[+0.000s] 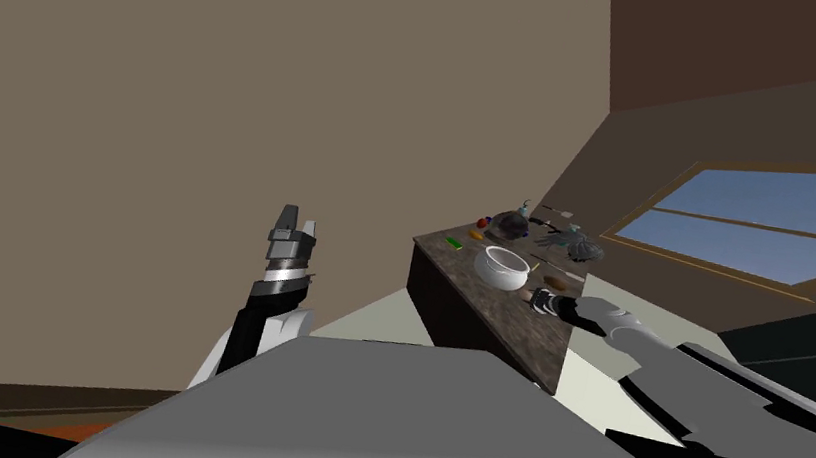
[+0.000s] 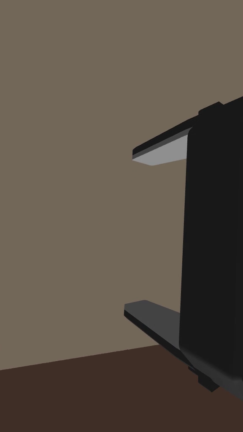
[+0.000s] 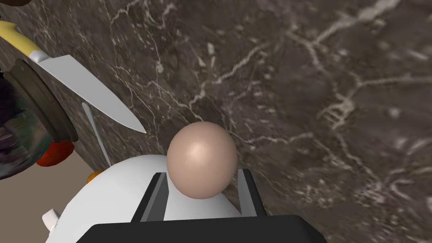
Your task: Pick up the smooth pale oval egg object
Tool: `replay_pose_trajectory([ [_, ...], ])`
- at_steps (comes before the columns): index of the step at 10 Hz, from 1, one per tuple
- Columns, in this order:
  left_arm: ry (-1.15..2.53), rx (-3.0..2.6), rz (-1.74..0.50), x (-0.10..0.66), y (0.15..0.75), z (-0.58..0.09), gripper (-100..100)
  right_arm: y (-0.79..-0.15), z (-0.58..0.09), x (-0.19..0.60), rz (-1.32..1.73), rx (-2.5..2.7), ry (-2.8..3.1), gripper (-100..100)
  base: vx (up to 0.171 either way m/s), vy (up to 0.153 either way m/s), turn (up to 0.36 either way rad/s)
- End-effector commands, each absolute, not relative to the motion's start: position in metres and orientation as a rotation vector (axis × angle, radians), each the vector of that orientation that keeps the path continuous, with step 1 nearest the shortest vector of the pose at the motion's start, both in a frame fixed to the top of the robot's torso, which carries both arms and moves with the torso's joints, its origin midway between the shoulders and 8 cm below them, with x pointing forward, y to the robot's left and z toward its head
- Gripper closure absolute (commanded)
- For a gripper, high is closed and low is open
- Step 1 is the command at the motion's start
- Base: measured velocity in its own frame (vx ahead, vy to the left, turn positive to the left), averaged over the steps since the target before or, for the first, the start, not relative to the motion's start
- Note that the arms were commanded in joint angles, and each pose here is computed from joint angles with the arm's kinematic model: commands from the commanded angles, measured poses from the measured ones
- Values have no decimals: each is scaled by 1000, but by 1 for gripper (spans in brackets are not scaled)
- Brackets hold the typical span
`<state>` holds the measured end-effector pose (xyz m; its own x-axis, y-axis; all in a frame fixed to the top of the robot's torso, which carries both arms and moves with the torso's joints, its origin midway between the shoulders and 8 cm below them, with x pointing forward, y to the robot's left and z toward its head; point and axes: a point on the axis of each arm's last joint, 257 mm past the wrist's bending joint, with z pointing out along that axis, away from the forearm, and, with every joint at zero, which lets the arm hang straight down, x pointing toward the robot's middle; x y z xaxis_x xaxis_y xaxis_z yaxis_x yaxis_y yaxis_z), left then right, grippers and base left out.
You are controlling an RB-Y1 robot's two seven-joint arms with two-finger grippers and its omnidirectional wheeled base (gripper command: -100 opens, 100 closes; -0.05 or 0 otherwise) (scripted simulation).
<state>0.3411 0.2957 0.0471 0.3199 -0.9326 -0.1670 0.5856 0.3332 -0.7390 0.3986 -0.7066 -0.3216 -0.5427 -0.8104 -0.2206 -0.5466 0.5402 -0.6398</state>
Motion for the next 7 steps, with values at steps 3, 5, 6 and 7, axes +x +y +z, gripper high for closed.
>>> replay_pose_trajectory([
  [3,654,-629,-1089,341,296,47,0,-663,-322,449,-656,-1160,2237,100,-25,-35,-187],
  [5,654,-629,-1089,341,296,47,0,-663,-322,449,-656,-1160,2237,100,-13,-13,-36],
  [6,654,-629,-1089,341,296,47,0,-645,-323,466,-641,-1189,2222,100,-12,-22,-184],
  [7,654,-629,-1089,341,296,47,0,-629,-323,482,-634,-1225,2203,100,-21,-42,-283],
])
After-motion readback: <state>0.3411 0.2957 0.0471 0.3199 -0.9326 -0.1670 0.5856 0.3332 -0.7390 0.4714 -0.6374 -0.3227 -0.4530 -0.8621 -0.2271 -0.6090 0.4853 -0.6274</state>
